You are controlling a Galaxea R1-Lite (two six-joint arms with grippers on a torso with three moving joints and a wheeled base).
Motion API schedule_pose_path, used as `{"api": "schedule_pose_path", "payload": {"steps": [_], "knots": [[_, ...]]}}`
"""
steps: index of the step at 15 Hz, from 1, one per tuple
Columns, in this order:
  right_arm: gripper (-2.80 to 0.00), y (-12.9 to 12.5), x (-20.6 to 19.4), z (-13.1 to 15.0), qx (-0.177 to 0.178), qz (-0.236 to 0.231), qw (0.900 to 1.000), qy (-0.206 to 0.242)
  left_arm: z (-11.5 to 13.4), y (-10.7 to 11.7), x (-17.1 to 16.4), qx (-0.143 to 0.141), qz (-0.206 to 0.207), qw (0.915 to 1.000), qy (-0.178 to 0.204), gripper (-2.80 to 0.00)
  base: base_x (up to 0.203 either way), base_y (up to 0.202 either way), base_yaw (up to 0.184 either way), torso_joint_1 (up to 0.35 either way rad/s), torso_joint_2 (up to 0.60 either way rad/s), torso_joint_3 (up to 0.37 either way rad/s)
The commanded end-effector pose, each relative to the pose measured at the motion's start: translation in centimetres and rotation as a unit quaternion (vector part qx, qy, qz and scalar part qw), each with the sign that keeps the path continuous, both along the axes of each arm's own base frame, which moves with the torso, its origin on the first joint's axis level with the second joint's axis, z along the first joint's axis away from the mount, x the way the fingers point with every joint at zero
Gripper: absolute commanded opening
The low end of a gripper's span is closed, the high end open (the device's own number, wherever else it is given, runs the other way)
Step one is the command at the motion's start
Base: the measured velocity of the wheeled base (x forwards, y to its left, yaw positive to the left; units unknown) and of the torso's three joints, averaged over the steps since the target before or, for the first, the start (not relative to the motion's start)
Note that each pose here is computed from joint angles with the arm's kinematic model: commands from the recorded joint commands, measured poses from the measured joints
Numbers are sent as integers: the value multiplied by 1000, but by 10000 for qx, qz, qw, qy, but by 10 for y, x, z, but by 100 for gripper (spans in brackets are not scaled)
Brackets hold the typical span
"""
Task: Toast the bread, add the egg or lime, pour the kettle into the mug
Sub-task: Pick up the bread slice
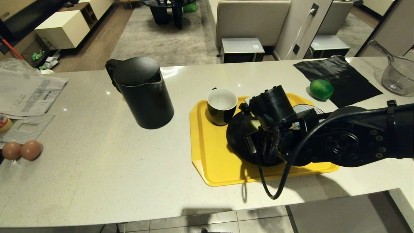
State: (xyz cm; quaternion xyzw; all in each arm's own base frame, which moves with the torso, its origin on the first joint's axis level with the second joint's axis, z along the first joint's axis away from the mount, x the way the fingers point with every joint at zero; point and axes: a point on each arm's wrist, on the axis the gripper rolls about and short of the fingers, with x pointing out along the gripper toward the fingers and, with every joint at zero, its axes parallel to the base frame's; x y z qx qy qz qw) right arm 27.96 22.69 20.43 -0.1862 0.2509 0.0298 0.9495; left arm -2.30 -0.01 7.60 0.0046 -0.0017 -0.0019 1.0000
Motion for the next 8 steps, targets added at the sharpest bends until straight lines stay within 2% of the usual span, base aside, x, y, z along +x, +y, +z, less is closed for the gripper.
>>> {"api": "schedule_pose_path", "payload": {"steps": [1, 8], "knots": [[-280, -6, -10, 19, 179, 45, 9996, -194, 0, 0, 0, 0, 4, 10000, 9, -280, 0, 0, 0, 0, 0, 0], [-280, -21, -33, 56, 578, 229, 9966, -543, 0, 0, 0, 0, 4, 10000, 5, -280, 0, 0, 0, 0, 0, 0]]}}
